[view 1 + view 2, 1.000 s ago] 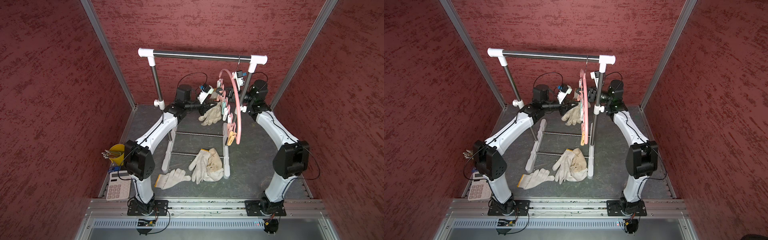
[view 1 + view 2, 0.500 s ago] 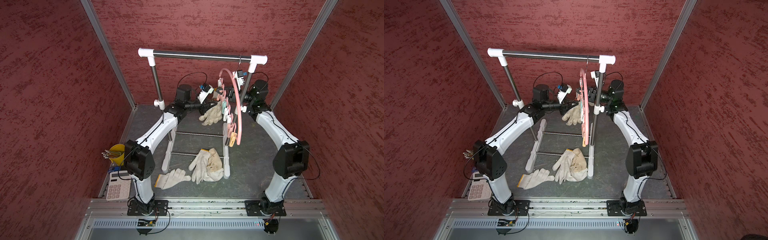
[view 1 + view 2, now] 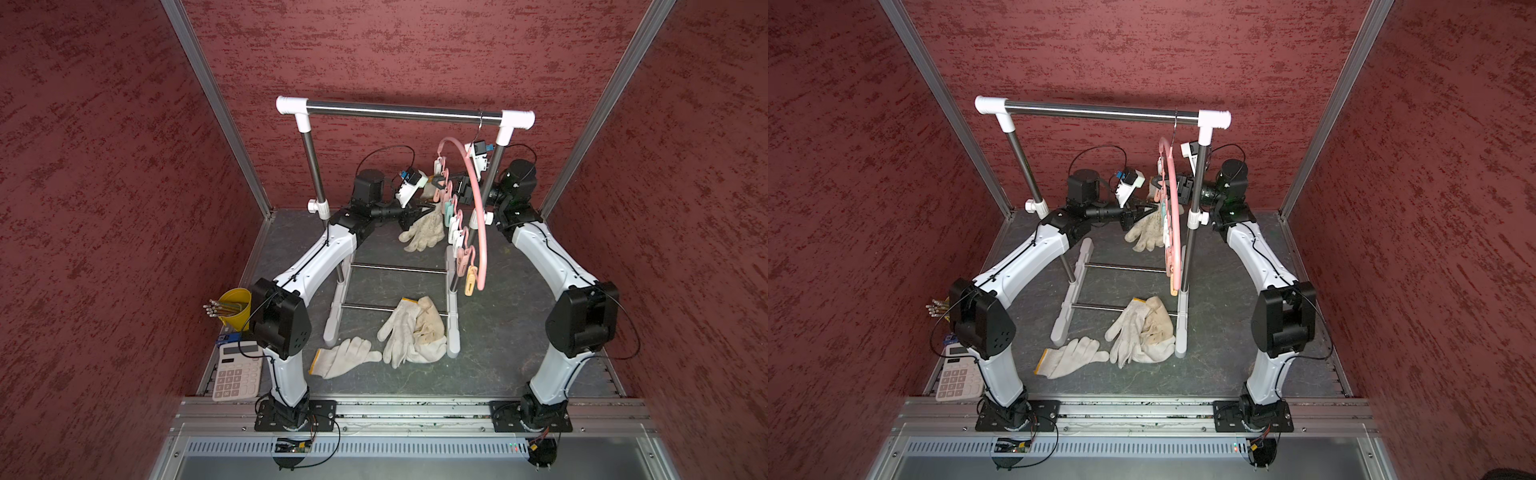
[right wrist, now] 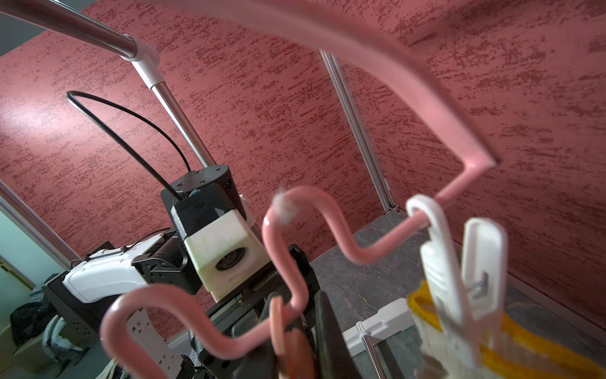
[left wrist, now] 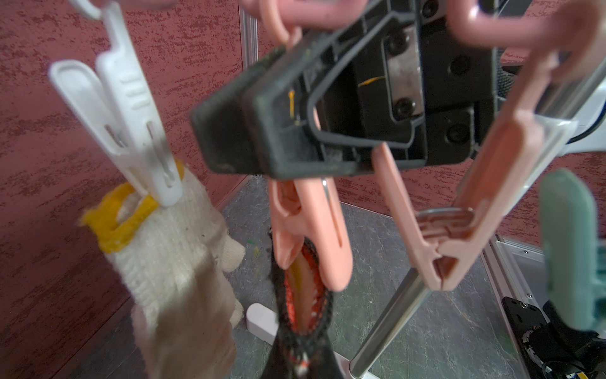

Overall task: Clip the gloves onto a hanger to dry
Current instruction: Clamp the glove onto the hanger.

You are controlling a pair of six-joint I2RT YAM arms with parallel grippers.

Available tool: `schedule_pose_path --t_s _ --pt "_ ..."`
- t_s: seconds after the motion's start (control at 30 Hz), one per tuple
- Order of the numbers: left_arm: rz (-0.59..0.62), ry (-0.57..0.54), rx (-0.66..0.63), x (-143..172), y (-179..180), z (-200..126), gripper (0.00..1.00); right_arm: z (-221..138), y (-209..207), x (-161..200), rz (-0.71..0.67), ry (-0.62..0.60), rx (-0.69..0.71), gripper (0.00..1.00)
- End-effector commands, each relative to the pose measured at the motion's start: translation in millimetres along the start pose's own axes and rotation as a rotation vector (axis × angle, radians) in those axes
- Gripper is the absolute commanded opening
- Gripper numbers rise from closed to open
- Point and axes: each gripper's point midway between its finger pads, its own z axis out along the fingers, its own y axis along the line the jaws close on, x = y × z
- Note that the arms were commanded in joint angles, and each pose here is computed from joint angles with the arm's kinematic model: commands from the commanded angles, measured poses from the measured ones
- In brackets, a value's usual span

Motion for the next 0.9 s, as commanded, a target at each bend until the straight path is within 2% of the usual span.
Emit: schedule_pose_path --t_s 0.0,0.23,0.87 --pt "0.004 -0.012 0.019 -2.2 -1.2 5.1 0.00 -0.1 21.8 -9.8 -0.046 -0.016 -0.037 0.00" --pt "-0.002 -0.005 0.016 0.5 1.3 7.4 0.00 -0.8 27.2 -11.0 -0.047 -0.018 -0.048 0.00" --pt "0.026 -0.022 0.026 -17.7 -4.3 0.4 0.00 -4.9 26.9 4.5 -0.033 0.001 -0.043 0.00"
